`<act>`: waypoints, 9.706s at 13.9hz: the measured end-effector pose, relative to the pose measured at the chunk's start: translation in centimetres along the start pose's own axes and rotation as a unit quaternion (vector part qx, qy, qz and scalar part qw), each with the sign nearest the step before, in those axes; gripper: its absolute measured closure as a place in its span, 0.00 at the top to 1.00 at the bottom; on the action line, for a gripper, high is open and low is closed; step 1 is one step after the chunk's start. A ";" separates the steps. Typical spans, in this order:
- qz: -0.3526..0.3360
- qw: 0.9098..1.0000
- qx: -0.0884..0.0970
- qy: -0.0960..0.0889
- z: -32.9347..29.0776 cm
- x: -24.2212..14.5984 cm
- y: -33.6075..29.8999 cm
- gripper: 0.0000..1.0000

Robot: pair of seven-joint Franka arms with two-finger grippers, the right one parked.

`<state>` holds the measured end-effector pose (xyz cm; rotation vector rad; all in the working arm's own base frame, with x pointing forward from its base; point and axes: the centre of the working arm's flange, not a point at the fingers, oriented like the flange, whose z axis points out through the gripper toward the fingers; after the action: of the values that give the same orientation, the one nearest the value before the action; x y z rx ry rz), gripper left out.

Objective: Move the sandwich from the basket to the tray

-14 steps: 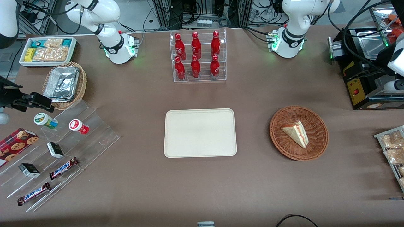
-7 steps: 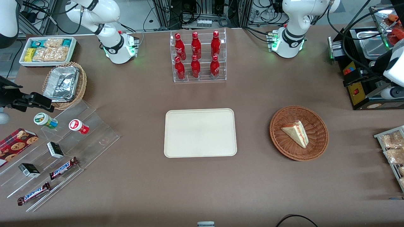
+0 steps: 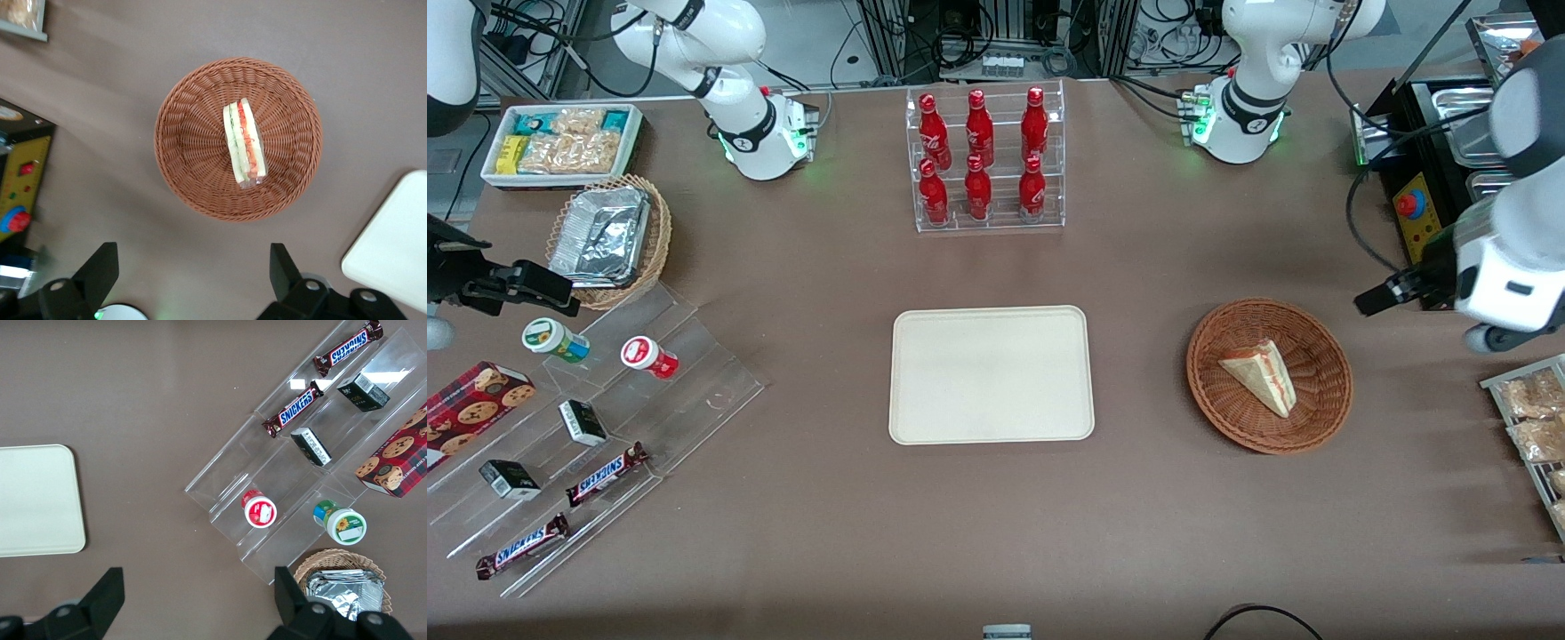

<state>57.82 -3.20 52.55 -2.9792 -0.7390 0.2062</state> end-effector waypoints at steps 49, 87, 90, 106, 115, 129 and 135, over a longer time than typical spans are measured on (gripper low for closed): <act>-0.135 0.988 -0.050 0.058 15.6 -2.5 5.6 0.15; 0.210 0.970 -0.080 0.097 26.9 -27.6 45.4 0.15; 0.224 0.966 -0.084 0.103 28.3 -27.1 44.7 0.15; 0.213 0.966 -0.095 0.113 23.0 -27.0 43.0 0.99; 0.095 0.989 -0.041 0.107 7.6 -22.8 34.7 0.99; 0.041 0.994 -0.003 0.098 -4.4 -7.7 15.1 1.00; 0.083 0.995 -0.023 0.049 -6.5 -2.5 5.5 1.00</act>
<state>59.04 -9.40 58.71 -3.0694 -0.4923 0.0524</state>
